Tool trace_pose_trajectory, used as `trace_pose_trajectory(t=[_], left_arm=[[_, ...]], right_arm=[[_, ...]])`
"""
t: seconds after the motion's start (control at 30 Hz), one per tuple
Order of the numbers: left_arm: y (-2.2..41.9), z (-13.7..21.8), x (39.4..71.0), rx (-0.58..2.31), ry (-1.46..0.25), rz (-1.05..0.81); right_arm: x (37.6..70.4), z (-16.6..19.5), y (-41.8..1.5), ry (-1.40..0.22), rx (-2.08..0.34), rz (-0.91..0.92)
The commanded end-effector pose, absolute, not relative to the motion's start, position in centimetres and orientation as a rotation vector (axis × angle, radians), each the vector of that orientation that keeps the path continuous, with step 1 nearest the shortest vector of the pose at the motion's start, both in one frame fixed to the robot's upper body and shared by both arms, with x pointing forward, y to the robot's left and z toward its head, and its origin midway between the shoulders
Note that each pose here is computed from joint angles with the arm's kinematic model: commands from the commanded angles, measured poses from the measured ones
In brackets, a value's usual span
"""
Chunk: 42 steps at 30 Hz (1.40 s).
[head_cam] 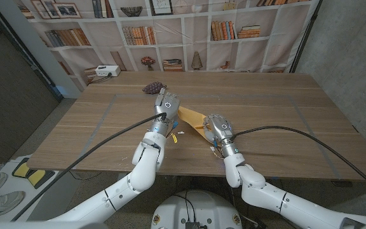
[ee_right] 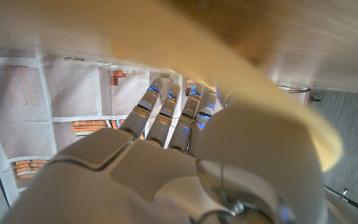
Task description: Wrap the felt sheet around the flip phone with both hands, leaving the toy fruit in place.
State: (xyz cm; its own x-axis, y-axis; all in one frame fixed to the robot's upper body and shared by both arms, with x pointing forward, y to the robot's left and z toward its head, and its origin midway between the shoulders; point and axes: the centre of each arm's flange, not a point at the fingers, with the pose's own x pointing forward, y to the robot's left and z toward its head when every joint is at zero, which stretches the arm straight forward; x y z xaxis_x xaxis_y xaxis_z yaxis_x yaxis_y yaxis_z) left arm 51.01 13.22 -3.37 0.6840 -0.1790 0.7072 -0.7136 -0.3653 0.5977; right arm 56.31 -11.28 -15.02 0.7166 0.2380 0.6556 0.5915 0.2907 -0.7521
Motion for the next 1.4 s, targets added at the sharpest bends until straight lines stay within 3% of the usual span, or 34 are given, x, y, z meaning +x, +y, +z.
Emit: trace_pose_trajectory(t=[0.03, 0.4, 0.73, 1.1, 1.4], left_arm=[[13.7, -3.5, 54.3, 1.852, -0.684, 0.621], [12.8, -3.0, 56.9, 1.795, -0.746, 0.583], [12.1, -1.6, 57.2, 1.714, -0.829, 0.585], [11.6, 1.0, 55.4, 1.480, -0.882, 0.325], [12.0, 1.8, 53.0, 1.485, -0.883, 0.167]], right_arm=[[56.8, -14.9, -12.0, -0.804, -1.293, -0.263], [57.3, -14.7, -12.2, -0.819, -1.310, -0.246], [57.7, -15.0, -12.3, -0.819, -1.353, -0.217], [58.5, -14.7, -11.9, -0.805, -1.363, -0.224], [58.6, -14.7, -11.5, -0.816, -1.365, -0.221]])
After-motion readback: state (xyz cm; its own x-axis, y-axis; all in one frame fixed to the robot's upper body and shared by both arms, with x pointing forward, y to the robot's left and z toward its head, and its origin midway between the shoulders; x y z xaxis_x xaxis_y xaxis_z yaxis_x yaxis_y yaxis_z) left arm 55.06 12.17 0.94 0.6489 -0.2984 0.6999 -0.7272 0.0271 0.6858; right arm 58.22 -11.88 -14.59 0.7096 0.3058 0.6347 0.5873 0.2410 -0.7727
